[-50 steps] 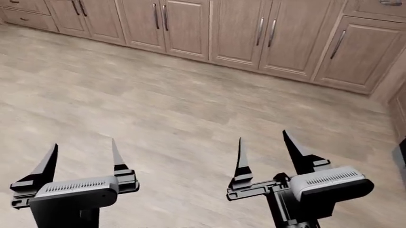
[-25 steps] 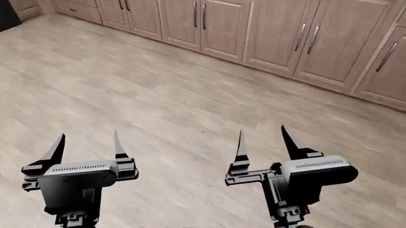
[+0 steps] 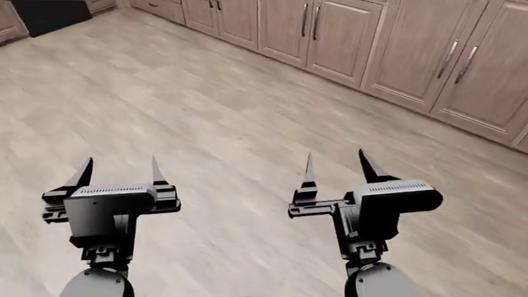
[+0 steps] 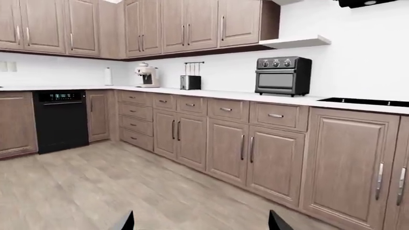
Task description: Pick the pork chop from the counter and place it in the cabinet.
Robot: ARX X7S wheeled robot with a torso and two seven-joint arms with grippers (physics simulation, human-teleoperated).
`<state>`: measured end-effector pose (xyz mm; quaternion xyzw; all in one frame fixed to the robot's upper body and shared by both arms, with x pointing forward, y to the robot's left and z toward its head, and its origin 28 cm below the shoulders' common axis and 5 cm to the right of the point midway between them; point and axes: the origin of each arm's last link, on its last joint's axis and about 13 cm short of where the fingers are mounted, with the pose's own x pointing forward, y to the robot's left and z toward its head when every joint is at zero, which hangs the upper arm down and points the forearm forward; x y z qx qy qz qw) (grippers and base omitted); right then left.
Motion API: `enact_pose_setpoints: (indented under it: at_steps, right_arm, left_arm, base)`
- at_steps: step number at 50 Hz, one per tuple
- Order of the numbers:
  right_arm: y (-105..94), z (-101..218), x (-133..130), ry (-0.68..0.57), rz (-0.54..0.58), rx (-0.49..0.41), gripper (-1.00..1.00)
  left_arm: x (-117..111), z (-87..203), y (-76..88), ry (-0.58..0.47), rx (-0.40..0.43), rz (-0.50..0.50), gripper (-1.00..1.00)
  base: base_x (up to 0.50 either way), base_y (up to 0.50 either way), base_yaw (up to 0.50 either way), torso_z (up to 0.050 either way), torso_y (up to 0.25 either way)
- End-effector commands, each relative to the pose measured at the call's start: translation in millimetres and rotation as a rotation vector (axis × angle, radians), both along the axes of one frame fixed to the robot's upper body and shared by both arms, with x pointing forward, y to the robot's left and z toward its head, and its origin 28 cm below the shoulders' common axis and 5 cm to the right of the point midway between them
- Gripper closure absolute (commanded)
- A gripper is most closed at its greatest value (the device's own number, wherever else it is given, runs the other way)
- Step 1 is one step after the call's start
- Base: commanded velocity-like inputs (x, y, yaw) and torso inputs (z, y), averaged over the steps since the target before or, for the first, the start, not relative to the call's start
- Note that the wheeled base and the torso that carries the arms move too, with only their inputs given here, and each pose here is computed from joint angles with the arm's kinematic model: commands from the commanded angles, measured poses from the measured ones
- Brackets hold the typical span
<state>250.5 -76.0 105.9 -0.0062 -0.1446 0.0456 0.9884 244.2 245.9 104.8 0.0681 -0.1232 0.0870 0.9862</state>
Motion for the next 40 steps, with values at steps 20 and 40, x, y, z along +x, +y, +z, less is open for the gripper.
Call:
enact_pose_setpoints:
  at_steps: [20, 40]
  right_arm:
    - [-1.8, 29.3, -48.5, -0.096, 0.005, 0.009, -1.00]
    - [-5.3, 33.2, -70.8, -0.120, -0.005, 0.012, -1.00]
  left_arm:
    - [-44.8, 31.0, -1.1, -0.094, 0.007, 0.005, -1.00]
    - [-65.4, 37.0, -3.6, -0.126, 0.005, -0.008, -1.00]
  base:
    - [0.00, 0.00, 0.50, 0.000, 0.000]
    - [0.00, 0.00, 0.50, 0.000, 0.000]
